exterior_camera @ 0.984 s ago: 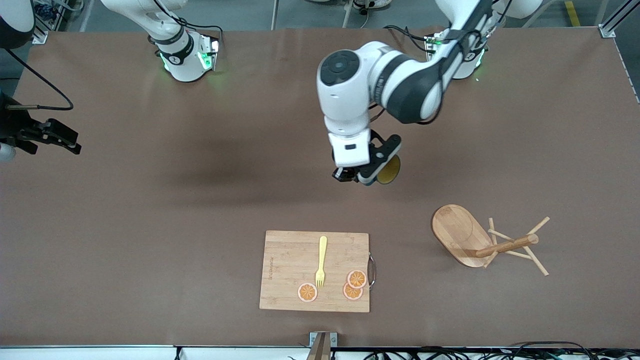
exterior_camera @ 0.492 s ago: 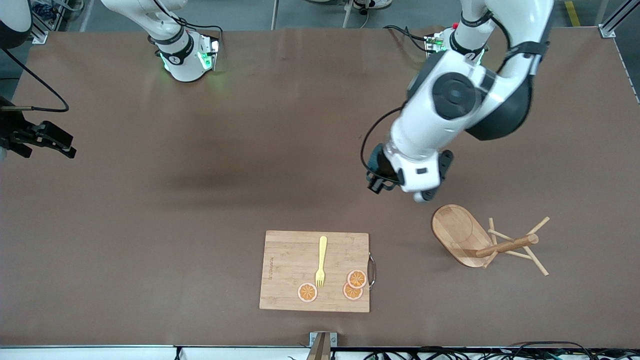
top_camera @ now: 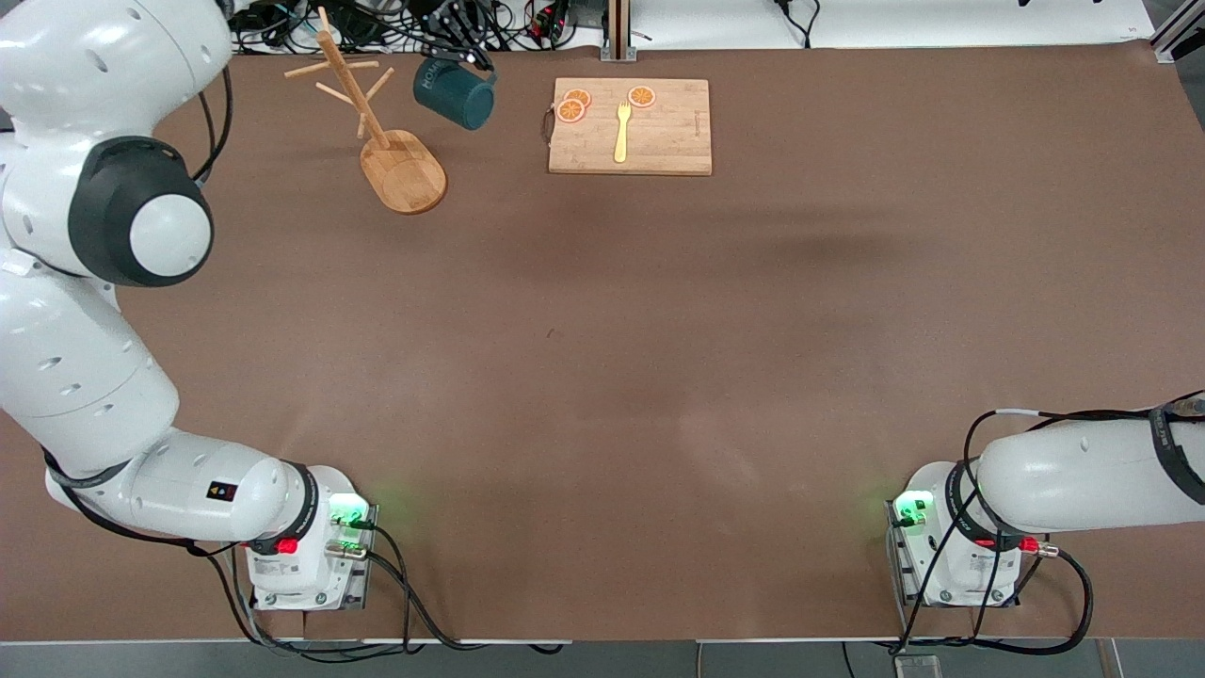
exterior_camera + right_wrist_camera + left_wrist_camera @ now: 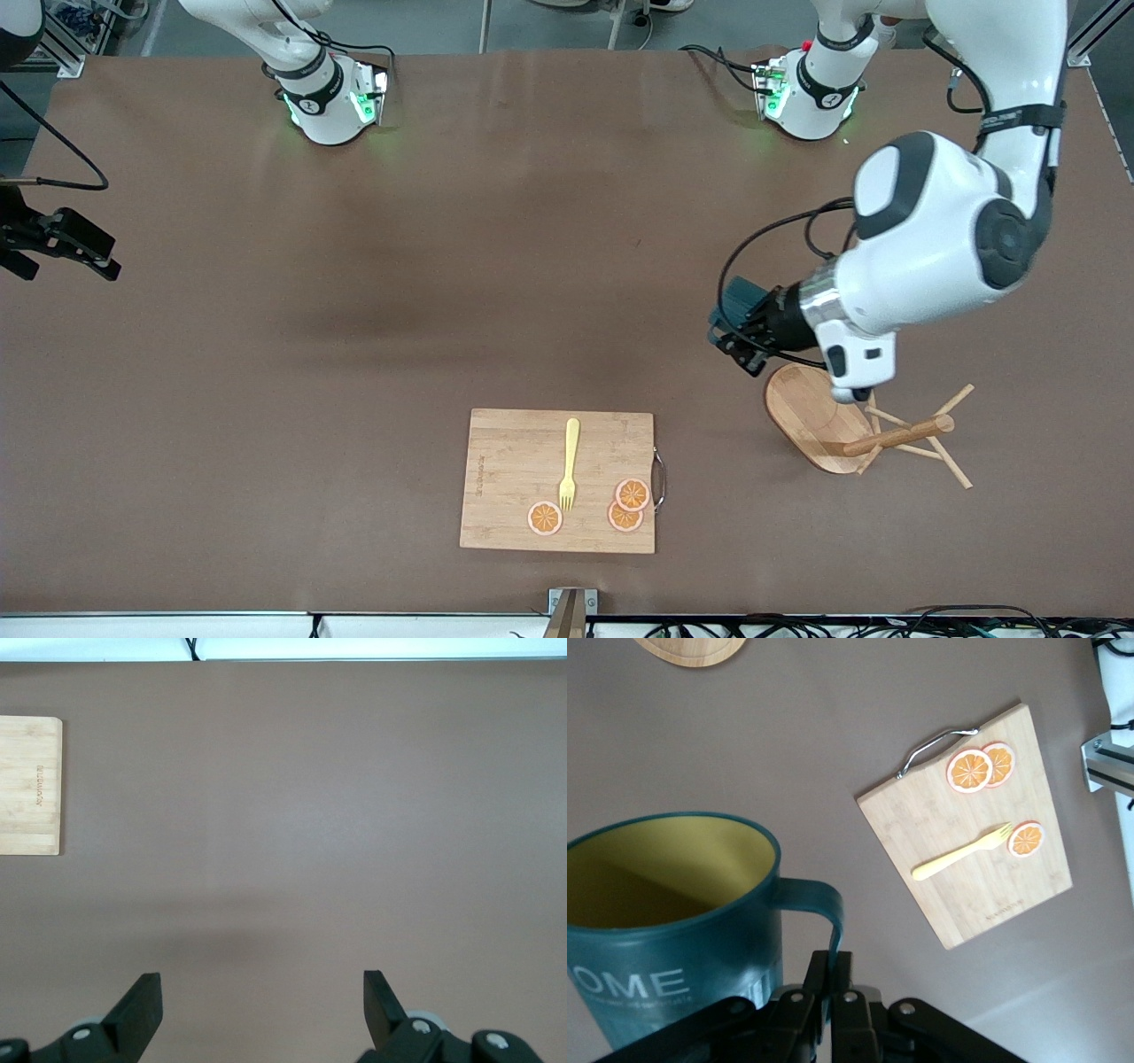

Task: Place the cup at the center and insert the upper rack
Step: 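Bring the mug handle up to a peg of the wooden mug tree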

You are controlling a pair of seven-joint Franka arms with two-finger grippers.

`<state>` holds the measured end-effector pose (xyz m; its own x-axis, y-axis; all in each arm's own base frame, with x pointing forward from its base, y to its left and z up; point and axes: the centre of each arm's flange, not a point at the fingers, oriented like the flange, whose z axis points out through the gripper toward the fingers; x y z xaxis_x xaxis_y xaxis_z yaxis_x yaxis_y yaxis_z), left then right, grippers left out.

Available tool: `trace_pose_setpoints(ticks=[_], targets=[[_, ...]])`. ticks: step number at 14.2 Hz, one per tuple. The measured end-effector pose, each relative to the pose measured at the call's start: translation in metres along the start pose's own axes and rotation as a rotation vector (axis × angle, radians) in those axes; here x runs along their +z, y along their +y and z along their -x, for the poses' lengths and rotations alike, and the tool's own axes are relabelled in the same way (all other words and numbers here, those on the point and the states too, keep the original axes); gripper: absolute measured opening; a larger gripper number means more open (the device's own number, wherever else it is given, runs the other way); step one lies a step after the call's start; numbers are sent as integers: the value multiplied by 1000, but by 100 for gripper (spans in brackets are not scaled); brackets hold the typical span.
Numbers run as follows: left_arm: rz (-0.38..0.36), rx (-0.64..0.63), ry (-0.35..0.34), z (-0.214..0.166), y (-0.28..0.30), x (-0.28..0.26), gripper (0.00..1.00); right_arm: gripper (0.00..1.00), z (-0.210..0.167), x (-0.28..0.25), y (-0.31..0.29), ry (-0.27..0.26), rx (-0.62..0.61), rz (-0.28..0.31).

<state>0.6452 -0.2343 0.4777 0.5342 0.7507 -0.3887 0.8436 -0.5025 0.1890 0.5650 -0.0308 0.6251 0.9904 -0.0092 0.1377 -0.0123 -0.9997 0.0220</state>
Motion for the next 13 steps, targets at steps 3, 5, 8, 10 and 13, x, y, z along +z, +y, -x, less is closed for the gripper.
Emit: trace_pose_setpoints(ticks=[3, 5, 8, 10, 13], targets=[[27, -38, -41, -41, -16, -11, 5, 100, 0, -1, 0, -3, 0, 0], [51, -81, -75, -60, -23, -16, 5, 100, 1, -1, 1, -4, 1, 0], [85, -117, -113, -85, -33, -24, 5, 100, 1, -2, 4, -5, 6, 1], [112, -125, -132, -103, -39, -28, 5, 100, 1, -2, 4, -4, 8, 1], [177, -144, -117, -127, -40, -26, 5, 100, 1, -2, 6, -6, 11, 1]])
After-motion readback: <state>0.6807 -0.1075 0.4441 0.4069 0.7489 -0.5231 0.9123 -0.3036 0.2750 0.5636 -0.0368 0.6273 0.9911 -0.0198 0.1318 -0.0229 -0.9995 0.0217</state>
